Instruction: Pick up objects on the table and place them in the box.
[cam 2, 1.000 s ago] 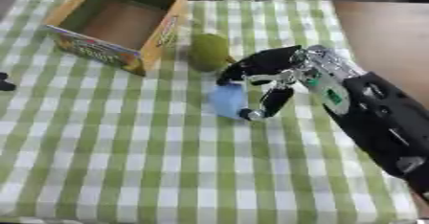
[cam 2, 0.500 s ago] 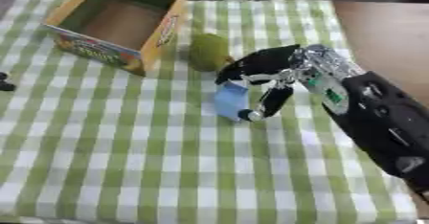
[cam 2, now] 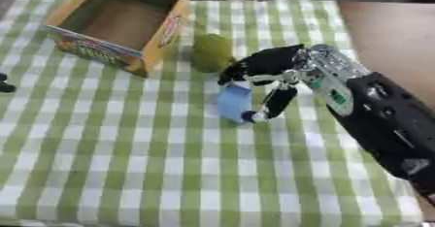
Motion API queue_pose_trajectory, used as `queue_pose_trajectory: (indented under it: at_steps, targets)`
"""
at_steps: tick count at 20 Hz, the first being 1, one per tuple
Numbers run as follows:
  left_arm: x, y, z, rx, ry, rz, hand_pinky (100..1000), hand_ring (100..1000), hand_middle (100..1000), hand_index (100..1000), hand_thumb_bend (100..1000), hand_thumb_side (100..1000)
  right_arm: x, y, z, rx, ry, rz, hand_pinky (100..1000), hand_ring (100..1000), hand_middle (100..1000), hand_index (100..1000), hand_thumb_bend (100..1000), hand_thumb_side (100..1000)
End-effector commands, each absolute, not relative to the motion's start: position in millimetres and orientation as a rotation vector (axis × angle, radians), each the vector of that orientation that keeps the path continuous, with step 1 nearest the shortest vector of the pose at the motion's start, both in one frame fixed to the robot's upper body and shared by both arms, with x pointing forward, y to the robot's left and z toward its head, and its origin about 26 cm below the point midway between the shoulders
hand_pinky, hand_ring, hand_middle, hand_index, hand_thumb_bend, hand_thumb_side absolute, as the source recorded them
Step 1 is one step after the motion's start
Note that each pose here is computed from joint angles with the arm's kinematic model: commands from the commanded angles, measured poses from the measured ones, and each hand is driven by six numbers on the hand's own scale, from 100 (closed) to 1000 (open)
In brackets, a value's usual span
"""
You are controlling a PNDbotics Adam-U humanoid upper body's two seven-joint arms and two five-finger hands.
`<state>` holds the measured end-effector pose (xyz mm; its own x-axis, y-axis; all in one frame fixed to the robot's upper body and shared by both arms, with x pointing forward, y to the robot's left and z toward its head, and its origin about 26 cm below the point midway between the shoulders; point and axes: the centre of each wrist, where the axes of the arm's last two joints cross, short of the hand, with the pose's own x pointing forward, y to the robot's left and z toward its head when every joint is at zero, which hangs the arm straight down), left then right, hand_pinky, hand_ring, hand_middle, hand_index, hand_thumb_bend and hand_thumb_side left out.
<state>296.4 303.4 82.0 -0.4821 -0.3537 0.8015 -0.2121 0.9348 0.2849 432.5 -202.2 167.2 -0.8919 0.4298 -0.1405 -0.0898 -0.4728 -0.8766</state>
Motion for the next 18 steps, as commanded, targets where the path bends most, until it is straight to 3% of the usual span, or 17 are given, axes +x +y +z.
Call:
queue_pose_trajectory:
  at_steps: [1,6,13,18]
  targets:
    - [297,305,90,0.416,-2.115,-0.196,815,602,616,738,100,855,434,-206,185,-0.509,-1.340,2.528,851,936,952,1000,278,514]
    - [297,305,90,0.418,-2.115,-0.195,814,602,616,738,100,854,435,-205,180,-0.491,-1.311,2.542,849,933,935,1000,263,494]
    - [297,305,90,0.417,-2.115,-0.196,814,601,616,738,100,854,436,-203,177,-0.474,-1.306,2.544,817,899,809,918,133,241]
    - [297,305,90,0.415,-2.115,-0.196,814,601,615,738,100,854,436,-200,174,-0.466,-1.304,2.548,807,885,762,878,108,173]
